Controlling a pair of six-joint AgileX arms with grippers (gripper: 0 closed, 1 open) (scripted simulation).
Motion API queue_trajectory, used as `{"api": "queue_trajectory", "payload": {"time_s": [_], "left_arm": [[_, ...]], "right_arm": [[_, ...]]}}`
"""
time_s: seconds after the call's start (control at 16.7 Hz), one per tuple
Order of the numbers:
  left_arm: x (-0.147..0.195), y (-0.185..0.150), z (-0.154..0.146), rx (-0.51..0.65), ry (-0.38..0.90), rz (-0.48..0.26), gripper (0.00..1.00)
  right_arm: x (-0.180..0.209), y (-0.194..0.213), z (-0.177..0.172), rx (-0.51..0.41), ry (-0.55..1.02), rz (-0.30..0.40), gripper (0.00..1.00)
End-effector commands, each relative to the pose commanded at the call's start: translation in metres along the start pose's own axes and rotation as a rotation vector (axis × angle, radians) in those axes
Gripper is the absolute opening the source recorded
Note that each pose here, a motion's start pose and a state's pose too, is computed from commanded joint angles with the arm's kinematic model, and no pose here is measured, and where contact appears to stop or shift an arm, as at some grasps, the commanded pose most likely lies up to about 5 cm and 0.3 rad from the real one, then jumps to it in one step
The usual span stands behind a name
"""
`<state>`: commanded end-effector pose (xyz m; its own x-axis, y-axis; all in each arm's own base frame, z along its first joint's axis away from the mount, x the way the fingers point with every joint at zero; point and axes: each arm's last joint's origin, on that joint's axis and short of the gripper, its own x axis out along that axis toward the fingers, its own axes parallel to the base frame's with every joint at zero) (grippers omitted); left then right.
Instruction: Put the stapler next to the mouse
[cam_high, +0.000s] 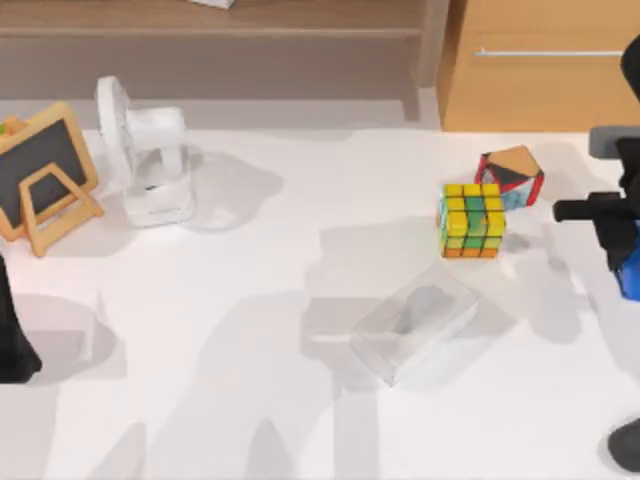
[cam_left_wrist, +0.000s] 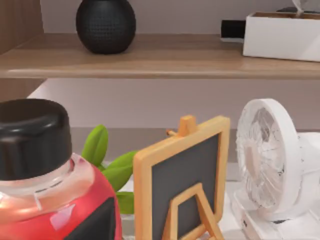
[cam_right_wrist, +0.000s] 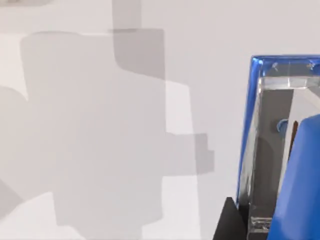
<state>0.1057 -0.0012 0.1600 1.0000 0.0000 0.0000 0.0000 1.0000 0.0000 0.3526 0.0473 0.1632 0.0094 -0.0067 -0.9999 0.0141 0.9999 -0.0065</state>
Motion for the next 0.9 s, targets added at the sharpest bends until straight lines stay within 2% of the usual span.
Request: {"api": "queue_trajectory", "payload": {"time_s": [0.9], "left_arm": [[0.0, 0.0, 0.0, 0.0, 0.0, 0.0, 1.0]], "right_arm": [[-0.0072, 0.0013, 0.004, -0.001, -0.06, 0.01, 0.0]]}}
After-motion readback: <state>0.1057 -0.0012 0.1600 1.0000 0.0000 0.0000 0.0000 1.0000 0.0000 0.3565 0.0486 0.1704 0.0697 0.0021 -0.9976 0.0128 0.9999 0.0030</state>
